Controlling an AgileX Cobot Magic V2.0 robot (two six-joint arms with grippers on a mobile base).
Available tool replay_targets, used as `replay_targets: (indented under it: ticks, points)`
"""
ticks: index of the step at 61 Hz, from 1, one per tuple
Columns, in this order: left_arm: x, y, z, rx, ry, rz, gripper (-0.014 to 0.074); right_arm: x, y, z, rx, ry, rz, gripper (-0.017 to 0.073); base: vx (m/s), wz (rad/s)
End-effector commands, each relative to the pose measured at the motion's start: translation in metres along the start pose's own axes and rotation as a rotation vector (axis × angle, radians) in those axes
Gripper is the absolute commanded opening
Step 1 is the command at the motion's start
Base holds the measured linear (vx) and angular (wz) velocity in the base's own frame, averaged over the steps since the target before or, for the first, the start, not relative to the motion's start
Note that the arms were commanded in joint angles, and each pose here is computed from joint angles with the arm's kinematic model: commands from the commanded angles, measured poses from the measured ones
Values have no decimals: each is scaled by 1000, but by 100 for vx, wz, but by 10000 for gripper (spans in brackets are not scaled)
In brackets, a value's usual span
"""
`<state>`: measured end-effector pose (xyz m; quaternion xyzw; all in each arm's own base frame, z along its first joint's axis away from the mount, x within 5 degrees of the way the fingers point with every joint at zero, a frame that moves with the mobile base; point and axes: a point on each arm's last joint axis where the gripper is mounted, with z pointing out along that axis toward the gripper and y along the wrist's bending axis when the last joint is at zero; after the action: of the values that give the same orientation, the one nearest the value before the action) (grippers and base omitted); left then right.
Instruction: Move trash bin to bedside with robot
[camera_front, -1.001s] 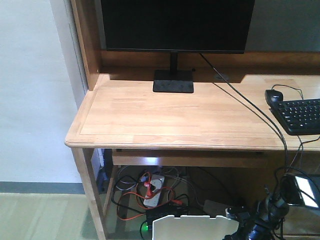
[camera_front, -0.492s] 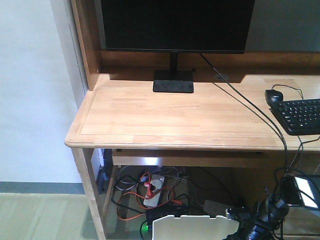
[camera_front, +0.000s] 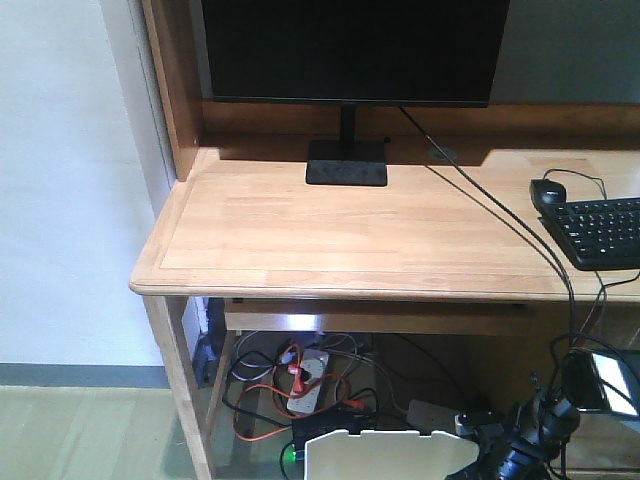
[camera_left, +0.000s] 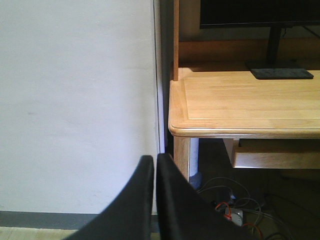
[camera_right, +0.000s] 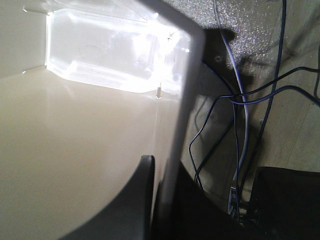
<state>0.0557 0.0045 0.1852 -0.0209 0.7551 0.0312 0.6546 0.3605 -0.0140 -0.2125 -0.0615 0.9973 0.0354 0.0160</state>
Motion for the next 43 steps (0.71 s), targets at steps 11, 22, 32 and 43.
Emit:
replay_targets:
  ticks: [11, 22, 32, 43]
  points:
    - [2, 0, 1, 0, -53, -11, 3, -22, -1, -29, -18, -25, -26, -8, 0, 0]
    - [2, 0, 1, 0, -53, -11, 3, -26, 0, -36, -33, -15, -28, -6, 0, 0]
    - [2, 0, 1, 0, -53, -11, 3, -29, 1, -46, -39, -19, -21, -6, 0, 0]
    - [2, 0, 1, 0, -53, -11, 3, -20, 0, -62, 11, -73, -8, -6, 0, 0]
